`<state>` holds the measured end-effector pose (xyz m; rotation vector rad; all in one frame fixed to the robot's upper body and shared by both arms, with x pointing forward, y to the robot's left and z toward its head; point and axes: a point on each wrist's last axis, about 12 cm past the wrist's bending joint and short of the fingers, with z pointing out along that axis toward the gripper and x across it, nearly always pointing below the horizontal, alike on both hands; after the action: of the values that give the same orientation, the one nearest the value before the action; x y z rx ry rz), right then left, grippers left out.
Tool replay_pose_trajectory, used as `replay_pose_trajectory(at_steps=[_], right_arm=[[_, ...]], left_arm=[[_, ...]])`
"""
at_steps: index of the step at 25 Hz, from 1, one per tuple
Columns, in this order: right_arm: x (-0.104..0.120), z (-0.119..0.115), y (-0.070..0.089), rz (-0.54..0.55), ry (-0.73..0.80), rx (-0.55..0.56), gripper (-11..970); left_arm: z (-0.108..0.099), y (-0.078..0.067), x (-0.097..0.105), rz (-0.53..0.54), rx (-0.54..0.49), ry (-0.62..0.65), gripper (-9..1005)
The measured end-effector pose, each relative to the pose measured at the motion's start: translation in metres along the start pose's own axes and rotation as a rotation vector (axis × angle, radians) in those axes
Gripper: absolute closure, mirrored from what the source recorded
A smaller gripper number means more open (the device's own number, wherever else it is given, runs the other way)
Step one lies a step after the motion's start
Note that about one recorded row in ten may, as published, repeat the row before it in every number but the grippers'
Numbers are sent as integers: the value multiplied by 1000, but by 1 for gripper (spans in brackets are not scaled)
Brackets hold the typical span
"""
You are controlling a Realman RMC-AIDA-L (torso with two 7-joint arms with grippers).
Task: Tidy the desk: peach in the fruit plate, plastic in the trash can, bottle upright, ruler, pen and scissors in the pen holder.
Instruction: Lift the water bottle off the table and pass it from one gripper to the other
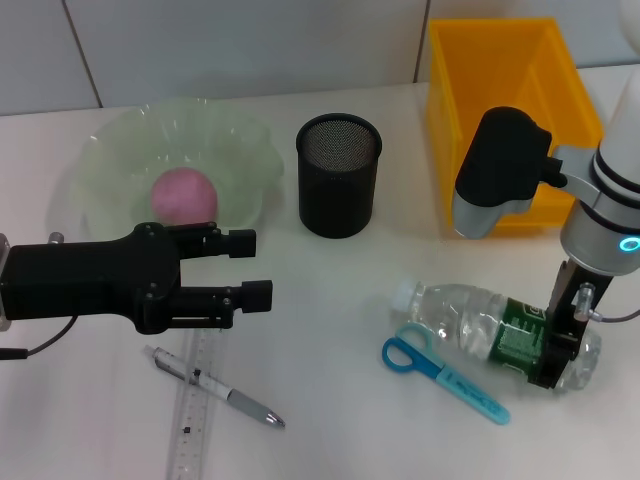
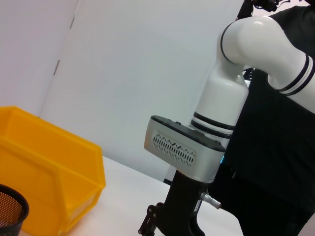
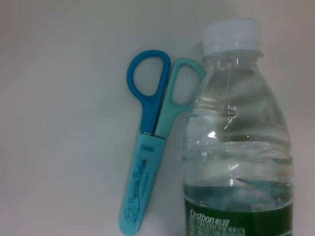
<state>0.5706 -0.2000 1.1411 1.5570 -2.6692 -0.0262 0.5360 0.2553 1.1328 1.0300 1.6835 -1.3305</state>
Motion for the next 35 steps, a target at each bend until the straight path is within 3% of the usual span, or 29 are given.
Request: replay_pose_trajectory(at_steps=[27,35], right_arm=[[0,9,0,26,-7,-38,194],[4,-1,-6,64,-87,-57,194]], left_arm=[[-1,0,0,2,0,1,214],[-1,0,0,2,0,1,214]])
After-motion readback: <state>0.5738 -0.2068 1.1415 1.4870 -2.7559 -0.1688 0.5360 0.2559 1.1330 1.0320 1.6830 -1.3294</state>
